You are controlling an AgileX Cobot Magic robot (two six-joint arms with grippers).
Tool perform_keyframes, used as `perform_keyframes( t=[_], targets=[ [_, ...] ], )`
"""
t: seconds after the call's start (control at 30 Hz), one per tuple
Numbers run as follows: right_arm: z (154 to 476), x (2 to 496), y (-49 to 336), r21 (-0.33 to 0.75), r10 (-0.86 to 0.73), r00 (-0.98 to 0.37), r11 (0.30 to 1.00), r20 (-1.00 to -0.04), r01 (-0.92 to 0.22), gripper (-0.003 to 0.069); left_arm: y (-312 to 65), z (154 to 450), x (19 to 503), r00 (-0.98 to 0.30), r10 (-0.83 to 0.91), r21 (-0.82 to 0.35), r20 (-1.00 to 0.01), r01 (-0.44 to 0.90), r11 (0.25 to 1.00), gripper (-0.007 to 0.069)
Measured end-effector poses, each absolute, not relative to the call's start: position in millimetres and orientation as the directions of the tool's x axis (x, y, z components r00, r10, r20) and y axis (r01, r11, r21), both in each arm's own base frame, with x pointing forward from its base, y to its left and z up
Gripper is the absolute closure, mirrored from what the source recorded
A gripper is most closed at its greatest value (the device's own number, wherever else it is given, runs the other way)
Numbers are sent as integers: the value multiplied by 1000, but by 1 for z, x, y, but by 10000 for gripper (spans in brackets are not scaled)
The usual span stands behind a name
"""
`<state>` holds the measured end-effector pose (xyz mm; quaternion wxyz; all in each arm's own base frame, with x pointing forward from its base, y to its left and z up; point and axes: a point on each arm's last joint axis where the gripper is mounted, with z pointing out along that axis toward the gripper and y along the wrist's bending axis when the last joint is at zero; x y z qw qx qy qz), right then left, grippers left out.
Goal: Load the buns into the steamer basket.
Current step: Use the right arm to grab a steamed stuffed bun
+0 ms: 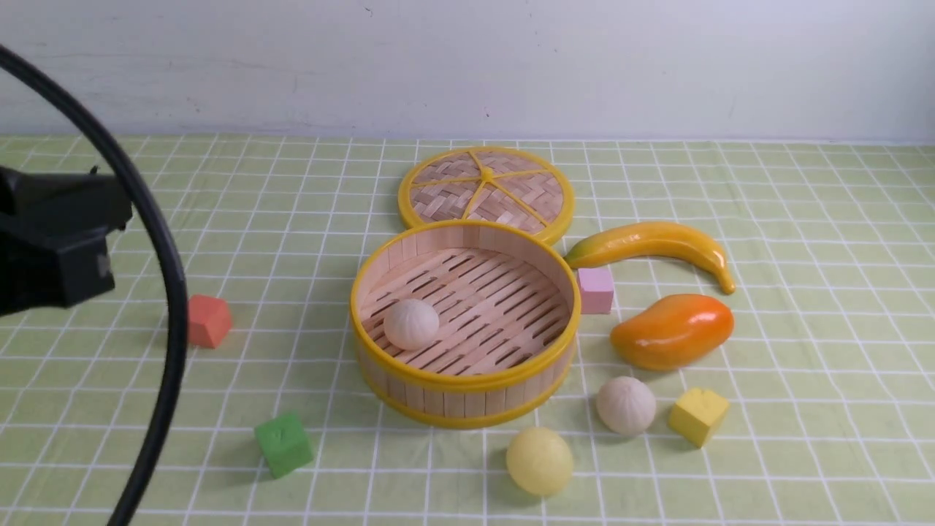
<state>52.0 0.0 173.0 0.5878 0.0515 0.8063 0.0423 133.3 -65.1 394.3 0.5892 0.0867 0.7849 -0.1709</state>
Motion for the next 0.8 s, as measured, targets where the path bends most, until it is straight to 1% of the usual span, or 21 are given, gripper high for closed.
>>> perform_keyframes(
  t=[0.13, 0.3, 0.37, 0.4, 0.43, 0.5, 0.67, 0.73, 0.8],
  targets=[
    [173, 52, 0, 129, 133, -304, 991, -943, 33, 420, -62, 392, 130, -292, -119, -213, -949, 315, 925, 638],
    [173, 52, 0, 129, 133, -304, 991, -943, 33, 420, -48, 375, 111, -282, -160, -244, -946, 293, 925, 638],
    [173, 52, 0, 129, 133, -304, 991, -943, 33, 420, -36, 363, 102, -272, -216, -284, -938, 239, 929, 638],
    [173, 52, 0, 129, 133, -304, 991, -943, 33, 420, -35, 362, 102, -271, -223, -288, -937, 233, 929, 638],
    [173, 52, 0, 129, 133, -304, 991, -943, 33, 420, -26, 351, 95, -252, -267, -318, -930, 187, 930, 638],
    [173, 52, 0, 129, 133, -304, 991, -943, 33, 420, -18, 336, 85, -211, -302, -335, -930, 143, 932, 638],
    [173, 52, 0, 129, 133, -304, 991, -943, 33, 420, -4, 290, 60, -90, -309, -317, -947, 81, 945, 638],
    [173, 52, 0, 129, 133, -304, 991, -943, 33, 420, -2, 265, 53, -72, -311, -315, -948, 51, 948, 638],
    [173, 52, 0, 129, 133, -304, 991, -943, 33, 420, -1, 241, 50, -82, -312, -315, -947, 29, 949, 638]
  ],
)
